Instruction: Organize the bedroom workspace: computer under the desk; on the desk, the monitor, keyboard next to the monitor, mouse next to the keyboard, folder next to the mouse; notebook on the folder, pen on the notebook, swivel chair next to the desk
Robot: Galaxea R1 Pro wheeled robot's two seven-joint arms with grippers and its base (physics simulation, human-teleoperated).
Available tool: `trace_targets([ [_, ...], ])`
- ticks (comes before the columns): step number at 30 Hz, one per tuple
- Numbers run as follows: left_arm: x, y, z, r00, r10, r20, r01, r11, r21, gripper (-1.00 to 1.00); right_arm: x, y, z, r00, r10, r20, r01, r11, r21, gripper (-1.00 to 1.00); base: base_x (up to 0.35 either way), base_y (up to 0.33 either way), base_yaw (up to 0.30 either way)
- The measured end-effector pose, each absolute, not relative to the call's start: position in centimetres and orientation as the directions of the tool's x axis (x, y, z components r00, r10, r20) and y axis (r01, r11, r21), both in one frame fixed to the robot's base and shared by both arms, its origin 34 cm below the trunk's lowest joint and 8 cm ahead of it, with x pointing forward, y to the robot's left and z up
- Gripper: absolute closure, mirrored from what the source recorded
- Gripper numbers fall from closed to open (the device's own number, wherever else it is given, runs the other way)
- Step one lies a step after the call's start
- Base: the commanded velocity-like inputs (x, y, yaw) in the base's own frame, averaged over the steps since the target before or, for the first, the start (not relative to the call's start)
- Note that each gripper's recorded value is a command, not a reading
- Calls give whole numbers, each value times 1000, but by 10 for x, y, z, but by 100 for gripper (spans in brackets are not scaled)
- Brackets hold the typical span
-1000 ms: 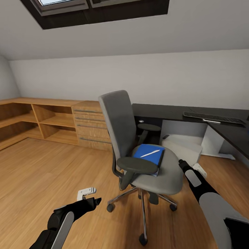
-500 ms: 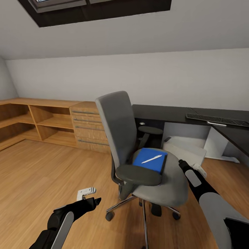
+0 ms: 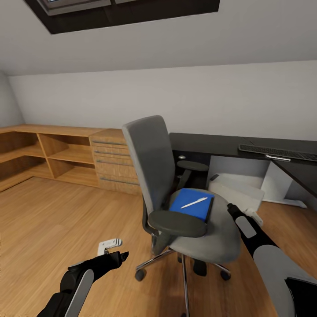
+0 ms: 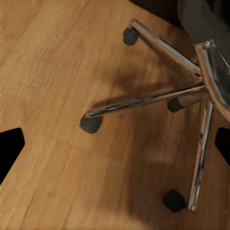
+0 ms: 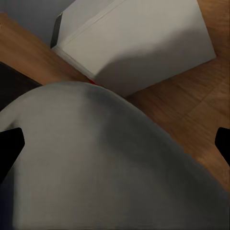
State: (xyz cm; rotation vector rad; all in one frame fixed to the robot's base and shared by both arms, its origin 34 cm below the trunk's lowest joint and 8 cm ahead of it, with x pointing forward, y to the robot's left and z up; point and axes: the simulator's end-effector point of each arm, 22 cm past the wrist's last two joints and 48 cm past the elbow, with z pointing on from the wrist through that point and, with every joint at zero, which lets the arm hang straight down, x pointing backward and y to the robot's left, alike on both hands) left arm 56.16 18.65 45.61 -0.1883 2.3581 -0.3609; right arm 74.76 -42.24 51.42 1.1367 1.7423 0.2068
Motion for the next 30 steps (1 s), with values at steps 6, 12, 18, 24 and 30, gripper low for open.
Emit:
trace_targets([
  [6, 561, 187, 453, -726, -236, -646, -34, 950, -309, -100, 748, -423, 512, -64, 755, -653, 594, 555, 583, -100, 0, 0, 147],
  [12, 561, 187, 449, -731, -236, -640, -36, 950, -310, -100, 751, -423, 513, -57, 756, -652, 590, 552, 589, -100, 0, 0, 154],
  [18, 560, 187, 446, -735, -237, -635, -39, 950, -309, -100, 753, -424, 514, -53, 754, -654, 588, 553, 590, -100, 0, 0, 184],
  [24, 560, 187, 444, -739, -237, -631, -41, 950, -309, -100, 755, -425, 515, -50, 752, -657, 585, 555, 591, -100, 0, 0, 209],
  [30, 559, 187, 441, -742, -237, -628, -42, 950, -308, -100, 756, -425, 515, -47, 750, -659, 583, 556, 592, -100, 0, 0, 210],
])
